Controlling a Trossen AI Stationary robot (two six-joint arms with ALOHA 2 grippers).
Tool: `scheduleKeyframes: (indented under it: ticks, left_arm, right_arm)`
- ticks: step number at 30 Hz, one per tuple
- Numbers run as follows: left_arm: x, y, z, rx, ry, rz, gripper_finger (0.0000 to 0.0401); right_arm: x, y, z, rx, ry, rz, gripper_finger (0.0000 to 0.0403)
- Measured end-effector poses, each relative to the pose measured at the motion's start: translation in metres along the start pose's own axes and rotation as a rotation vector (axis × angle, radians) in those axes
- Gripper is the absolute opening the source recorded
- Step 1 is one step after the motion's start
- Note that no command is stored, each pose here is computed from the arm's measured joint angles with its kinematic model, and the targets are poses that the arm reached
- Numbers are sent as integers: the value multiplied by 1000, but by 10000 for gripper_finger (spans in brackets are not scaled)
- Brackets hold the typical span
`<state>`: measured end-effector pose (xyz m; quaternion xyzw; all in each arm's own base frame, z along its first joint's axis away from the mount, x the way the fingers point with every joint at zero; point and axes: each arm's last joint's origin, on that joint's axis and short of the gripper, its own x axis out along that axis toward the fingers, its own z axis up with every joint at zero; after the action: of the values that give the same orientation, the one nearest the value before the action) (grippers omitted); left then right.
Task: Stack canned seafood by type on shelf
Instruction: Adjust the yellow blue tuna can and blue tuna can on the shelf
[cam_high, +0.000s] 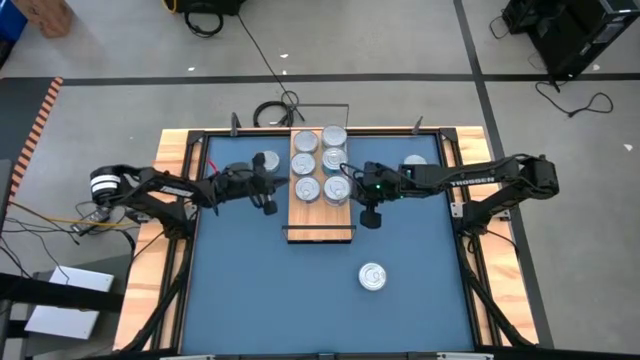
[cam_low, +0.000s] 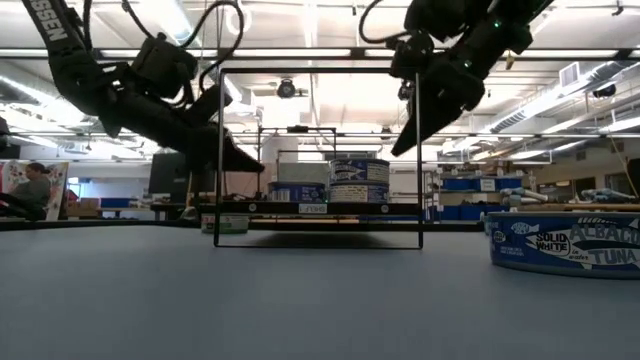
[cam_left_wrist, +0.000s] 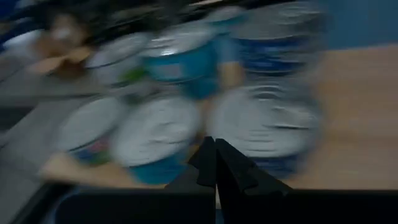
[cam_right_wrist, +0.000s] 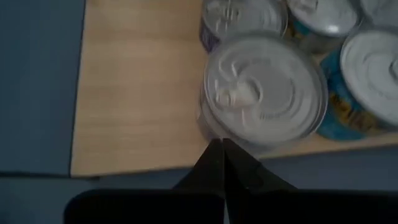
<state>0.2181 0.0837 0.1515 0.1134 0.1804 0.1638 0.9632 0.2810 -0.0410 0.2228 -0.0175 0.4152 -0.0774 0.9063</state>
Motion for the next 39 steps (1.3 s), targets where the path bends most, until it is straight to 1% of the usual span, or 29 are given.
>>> scheduleKeyframes:
  ticks: [2,6,11,14,19,24,26,30,33,35,39]
  left_arm:
    - [1,9,-1,-40,32,71,3]
    - [9,24,-7,-86,129,114,3]
    - [19,41,-14,-116,177,171,3]
    - [29,44,-18,-99,192,132,3]
    - [44,42,-21,-92,216,119,3]
    - [47,40,-21,-87,204,116,3]
    - [47,40,-21,-87,205,117,3]
    - [47,39,-21,-86,208,115,3]
    - [47,40,-21,-86,205,116,3]
    - [47,40,-21,-86,206,115,3]
    - [47,39,-21,-57,201,92,3]
  right_arm:
    - [1,0,0,-5,-7,-2,1]
    - [0,-3,2,-14,-28,-29,1]
    - [-1,-6,3,-18,-43,-40,1]
    - [-1,-8,3,-14,-42,-44,1]
    - [-1,-9,3,-11,-37,-45,1]
    - [-1,-9,2,-12,-24,-43,1]
    - [-1,-11,1,-7,-14,-71,1]
    - [-1,-23,-2,25,14,-170,1]
    - [-1,-36,-5,58,20,-213,1]
    - [2,-45,-9,77,1,-211,1]
    - [11,-58,-22,102,-76,-161,1]
